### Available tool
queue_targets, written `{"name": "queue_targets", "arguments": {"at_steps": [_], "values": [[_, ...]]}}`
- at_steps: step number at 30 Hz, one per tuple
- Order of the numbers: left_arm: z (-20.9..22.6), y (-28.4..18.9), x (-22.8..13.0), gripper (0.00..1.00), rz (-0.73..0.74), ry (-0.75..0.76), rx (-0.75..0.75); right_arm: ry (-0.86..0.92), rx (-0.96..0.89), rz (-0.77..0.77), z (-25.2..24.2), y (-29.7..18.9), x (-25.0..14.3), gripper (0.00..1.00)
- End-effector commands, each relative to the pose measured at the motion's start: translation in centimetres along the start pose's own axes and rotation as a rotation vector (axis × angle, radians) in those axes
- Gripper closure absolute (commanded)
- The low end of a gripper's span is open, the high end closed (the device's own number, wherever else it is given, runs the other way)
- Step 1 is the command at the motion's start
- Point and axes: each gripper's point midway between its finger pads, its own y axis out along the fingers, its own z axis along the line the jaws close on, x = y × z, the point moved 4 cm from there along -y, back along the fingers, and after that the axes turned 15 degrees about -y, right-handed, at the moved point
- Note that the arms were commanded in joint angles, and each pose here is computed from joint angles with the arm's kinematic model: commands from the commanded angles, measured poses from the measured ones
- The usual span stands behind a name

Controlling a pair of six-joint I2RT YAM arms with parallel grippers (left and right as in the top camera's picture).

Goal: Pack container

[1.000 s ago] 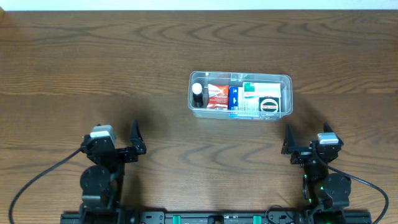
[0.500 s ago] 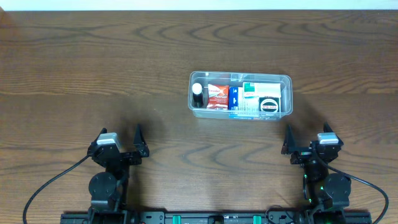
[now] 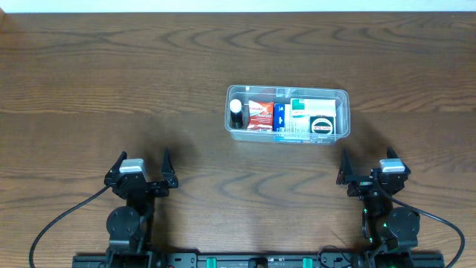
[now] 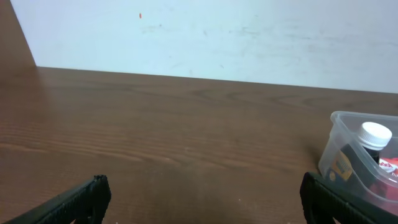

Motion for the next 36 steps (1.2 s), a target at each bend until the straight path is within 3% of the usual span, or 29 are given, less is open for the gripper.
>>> {"name": "queue_targets", "arguments": {"at_steps": [1, 36], "values": [[0.59, 0.24, -1.5, 0.02, 0.034, 0.029, 0.017, -0.01, -0.008, 0.002, -0.17, -0.01, -0.12, 0.01], [1.29, 0.26, -1.3, 0.02, 0.026, 0.025, 0.051, -0.01, -0.008, 0.002, -0.18, -0.01, -0.13, 0.01]]}}
